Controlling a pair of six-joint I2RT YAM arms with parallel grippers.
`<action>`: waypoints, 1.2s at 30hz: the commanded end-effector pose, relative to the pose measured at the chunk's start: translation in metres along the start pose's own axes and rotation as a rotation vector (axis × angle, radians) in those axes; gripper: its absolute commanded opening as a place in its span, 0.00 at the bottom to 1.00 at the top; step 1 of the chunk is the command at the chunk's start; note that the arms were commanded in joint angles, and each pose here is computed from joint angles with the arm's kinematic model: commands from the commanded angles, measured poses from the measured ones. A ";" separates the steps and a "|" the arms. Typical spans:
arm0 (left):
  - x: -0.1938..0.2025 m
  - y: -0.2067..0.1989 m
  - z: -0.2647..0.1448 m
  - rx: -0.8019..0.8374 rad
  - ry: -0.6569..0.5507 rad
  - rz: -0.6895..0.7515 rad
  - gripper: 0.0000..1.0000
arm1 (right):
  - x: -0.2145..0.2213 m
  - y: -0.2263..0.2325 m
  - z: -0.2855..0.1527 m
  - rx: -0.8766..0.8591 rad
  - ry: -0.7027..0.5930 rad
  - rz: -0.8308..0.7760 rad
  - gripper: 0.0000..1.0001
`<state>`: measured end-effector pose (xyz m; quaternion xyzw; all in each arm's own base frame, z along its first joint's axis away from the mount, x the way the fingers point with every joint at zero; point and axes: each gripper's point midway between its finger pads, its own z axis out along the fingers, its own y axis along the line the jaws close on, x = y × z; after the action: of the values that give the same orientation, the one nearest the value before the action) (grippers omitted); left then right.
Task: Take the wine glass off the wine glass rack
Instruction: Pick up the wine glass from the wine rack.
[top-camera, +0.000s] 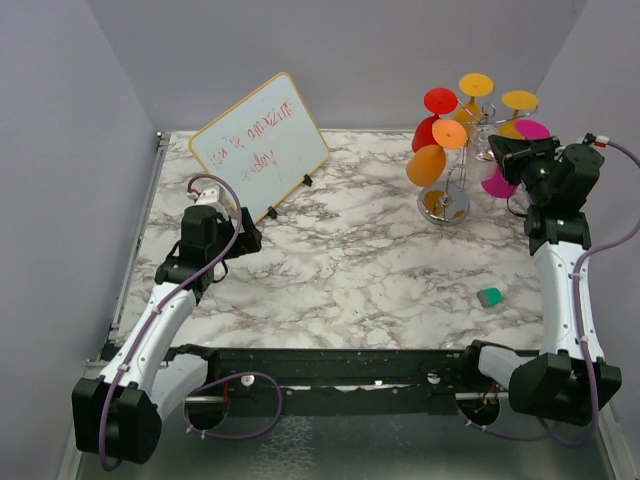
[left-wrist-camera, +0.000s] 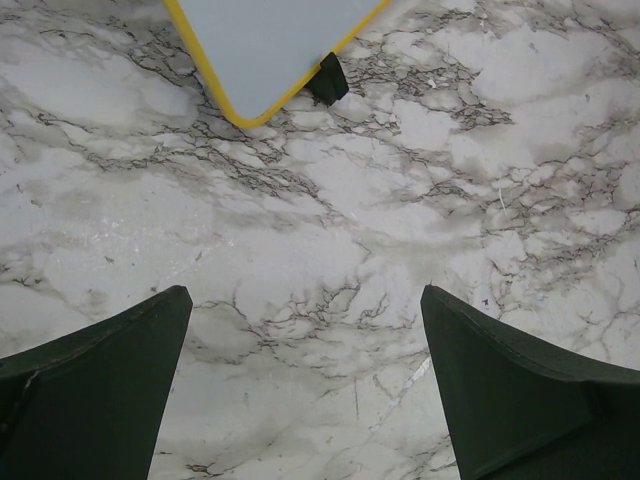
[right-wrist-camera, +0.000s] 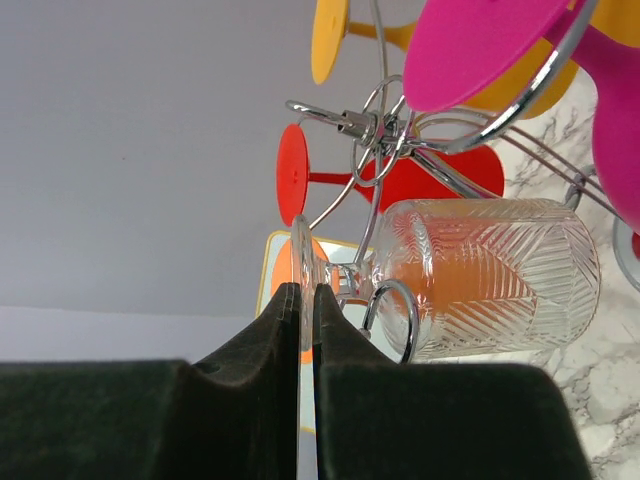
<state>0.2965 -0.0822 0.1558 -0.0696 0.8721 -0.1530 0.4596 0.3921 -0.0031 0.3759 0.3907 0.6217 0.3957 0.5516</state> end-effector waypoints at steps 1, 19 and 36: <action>-0.003 -0.005 -0.002 0.017 0.005 0.001 0.99 | -0.025 0.031 -0.021 -0.069 -0.136 -0.068 0.01; -0.002 -0.006 -0.002 0.022 0.009 0.001 0.99 | -0.013 0.026 -0.020 -0.186 -0.120 0.156 0.00; -0.001 -0.006 0.000 0.022 0.019 0.002 0.99 | -0.033 0.022 -0.028 -0.189 -0.244 0.258 0.00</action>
<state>0.2965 -0.0827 0.1524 -0.0691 0.8751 -0.1525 0.4540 0.3776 -0.0139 0.3704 0.4707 0.5148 0.4596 0.5497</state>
